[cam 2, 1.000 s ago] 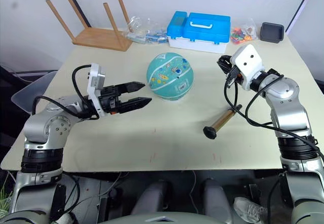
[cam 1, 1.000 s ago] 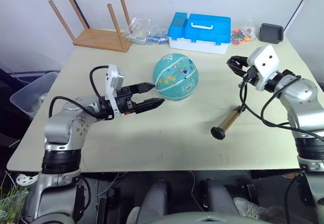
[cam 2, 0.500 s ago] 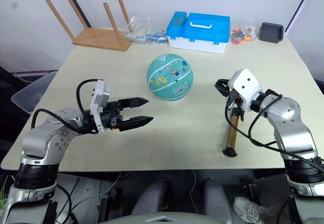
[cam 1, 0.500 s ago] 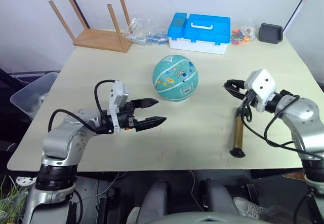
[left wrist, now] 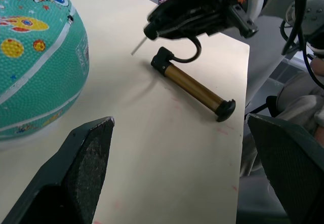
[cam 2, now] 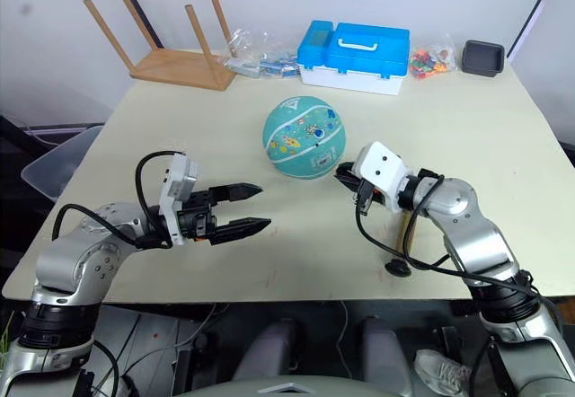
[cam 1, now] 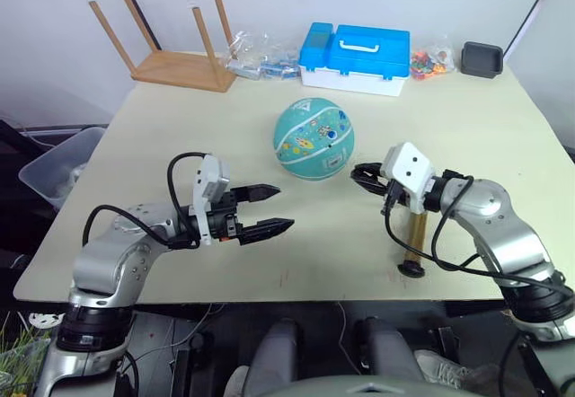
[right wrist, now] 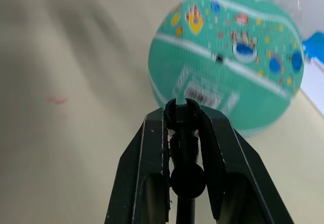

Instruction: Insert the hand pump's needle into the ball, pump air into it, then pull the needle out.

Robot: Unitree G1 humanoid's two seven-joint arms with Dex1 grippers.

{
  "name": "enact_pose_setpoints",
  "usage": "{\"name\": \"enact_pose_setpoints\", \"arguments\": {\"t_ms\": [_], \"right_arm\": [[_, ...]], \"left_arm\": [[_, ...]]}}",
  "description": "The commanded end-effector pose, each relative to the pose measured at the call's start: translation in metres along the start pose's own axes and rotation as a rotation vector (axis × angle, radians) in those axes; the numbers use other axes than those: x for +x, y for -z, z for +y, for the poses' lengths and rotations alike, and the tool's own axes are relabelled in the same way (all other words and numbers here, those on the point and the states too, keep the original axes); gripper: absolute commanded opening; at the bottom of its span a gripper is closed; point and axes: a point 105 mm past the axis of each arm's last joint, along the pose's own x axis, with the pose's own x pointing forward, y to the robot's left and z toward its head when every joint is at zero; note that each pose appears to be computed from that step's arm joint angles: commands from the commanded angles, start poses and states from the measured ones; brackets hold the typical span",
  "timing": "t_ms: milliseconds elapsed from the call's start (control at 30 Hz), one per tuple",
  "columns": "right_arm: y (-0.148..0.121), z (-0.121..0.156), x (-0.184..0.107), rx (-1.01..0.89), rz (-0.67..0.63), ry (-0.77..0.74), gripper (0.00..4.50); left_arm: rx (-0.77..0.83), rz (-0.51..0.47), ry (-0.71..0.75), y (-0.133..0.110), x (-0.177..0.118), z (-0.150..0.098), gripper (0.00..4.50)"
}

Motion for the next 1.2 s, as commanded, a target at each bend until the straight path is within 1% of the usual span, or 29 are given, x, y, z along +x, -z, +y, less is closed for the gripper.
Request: {"name": "enact_pose_setpoints", "arguments": {"t_ms": [33,133,167,200,233,267,300,333,367,400,433,567,667,767,900,967,1033,1133,1200], "right_arm": [[0.001,0.004,0.001,-0.030,0.018,-0.071,0.33],[0.006,0.007,0.000,-0.010,0.037,-0.113,0.33],[0.007,0.007,0.000,-0.002,0.041,-0.123,1.39],[0.008,0.007,-0.003,0.011,0.047,-0.132,1.99],[0.008,0.005,-0.007,0.025,0.049,-0.136,2.38],[0.007,0.004,-0.010,0.032,0.052,-0.139,2.38],[0.006,0.002,-0.017,0.041,0.060,-0.149,3.05],[0.005,0.002,-0.021,0.047,0.066,-0.156,3.49],[0.003,0.001,-0.028,0.060,0.072,-0.162,3.82],[0.001,0.001,-0.036,0.078,0.078,-0.171,4.36],[0.000,0.001,-0.042,0.090,0.082,-0.177,4.45],[-0.005,0.004,-0.060,0.144,0.099,-0.186,4.45],[-0.006,0.007,-0.068,0.193,0.103,-0.190,4.45],[-0.001,0.009,-0.078,0.224,0.104,-0.175,4.45],[0.009,0.008,-0.089,0.223,0.097,-0.117,4.45],[0.023,0.004,-0.101,0.218,0.110,-0.038,4.45],[0.032,0.006,-0.112,0.221,0.121,-0.010,4.45],[0.047,0.004,-0.135,0.260,0.148,0.080,4.45],[0.051,0.007,-0.147,0.286,0.146,0.123,4.45]], "left_arm": [[0.053,-0.020,-0.001,-0.008,-0.001,-0.005,4.50],[0.051,-0.022,-0.010,-0.006,-0.002,-0.005,4.50],[0.050,-0.022,-0.012,-0.005,-0.002,-0.005,4.50],[0.049,-0.022,-0.015,-0.005,-0.002,-0.004,4.50],[0.048,-0.023,-0.018,-0.004,-0.003,-0.004,4.50],[0.047,-0.023,-0.019,-0.004,-0.003,-0.004,4.50],[0.047,-0.023,-0.021,-0.003,-0.004,-0.004,4.50],[0.047,-0.022,-0.022,-0.003,-0.004,-0.004,4.50],[0.045,-0.022,-0.023,-0.002,-0.004,-0.004,4.50],[0.044,-0.021,-0.024,-0.001,-0.005,-0.004,4.50],[0.043,-0.020,-0.024,-0.001,-0.005,-0.004,4.50],[0.039,-0.017,-0.022,0.001,-0.006,-0.004,4.50],[0.037,-0.014,-0.020,0.003,-0.007,-0.004,4.50],[0.031,-0.013,-0.018,0.005,-0.007,-0.005,4.50],[0.013,-0.022,-0.032,0.009,-0.009,-0.006,4.50],[-0.023,-0.032,-0.074,0.015,-0.015,-0.006,4.50],[-0.028,-0.038,-0.111,0.021,-0.020,-0.006,4.50],[-0.083,-0.045,-0.223,0.037,-0.039,-0.002,4.50],[-0.101,-0.039,-0.281,0.045,-0.051,-0.002,4.50]]}}
